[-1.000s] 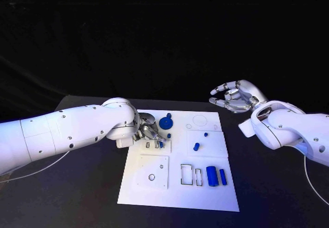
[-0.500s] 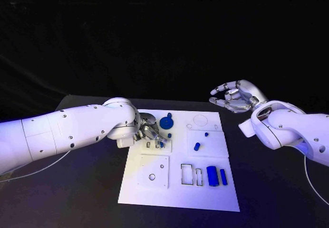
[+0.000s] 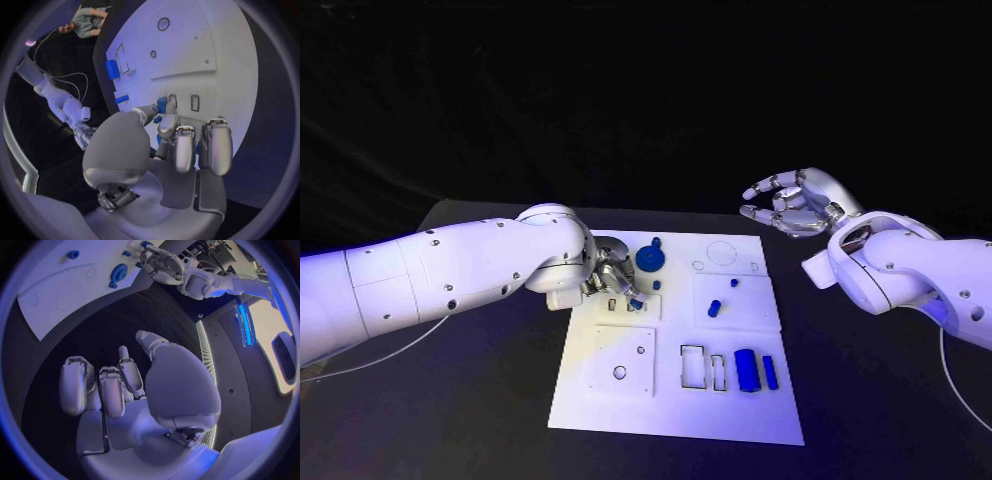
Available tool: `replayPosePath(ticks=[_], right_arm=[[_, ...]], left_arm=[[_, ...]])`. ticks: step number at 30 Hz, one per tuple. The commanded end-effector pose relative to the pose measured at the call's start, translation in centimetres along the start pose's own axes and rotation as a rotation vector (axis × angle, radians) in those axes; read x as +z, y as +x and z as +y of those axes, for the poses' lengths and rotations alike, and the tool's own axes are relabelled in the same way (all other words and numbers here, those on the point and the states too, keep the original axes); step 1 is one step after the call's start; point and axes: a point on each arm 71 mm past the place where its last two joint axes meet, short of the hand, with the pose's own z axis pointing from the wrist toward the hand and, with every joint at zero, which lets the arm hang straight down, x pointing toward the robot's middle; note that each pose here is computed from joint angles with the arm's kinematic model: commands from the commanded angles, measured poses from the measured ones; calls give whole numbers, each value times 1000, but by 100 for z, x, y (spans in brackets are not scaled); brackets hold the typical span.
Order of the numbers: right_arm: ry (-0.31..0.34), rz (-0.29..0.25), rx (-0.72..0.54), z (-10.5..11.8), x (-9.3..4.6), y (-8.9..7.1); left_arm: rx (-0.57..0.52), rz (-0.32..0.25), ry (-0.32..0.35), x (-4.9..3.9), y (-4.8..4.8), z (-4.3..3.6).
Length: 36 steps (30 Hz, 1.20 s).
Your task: Assemble the parts on the task board
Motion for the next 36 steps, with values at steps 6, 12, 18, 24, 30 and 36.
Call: replayPosePath(ticks=[6, 12, 18, 24, 30, 36], right_arm=[[-9, 8, -10, 7, 4, 7], [-9, 8, -11, 4, 4, 4], [-8, 6, -12, -4, 5, -4], [-7, 4, -14, -13, 4, -14], [-7, 3, -18, -22, 0, -23], [-8, 3, -23, -31, -4, -28]], left_arm=[[-21, 36, 8, 5, 40, -3], [-54, 40, 13, -23, 44, 34], [-94, 28, 28, -91, 59, 66], [-119, -27, 47, -172, 61, 72], [-112, -121, 61, -203, 61, 70], [-80, -198, 59, -183, 80, 90]])
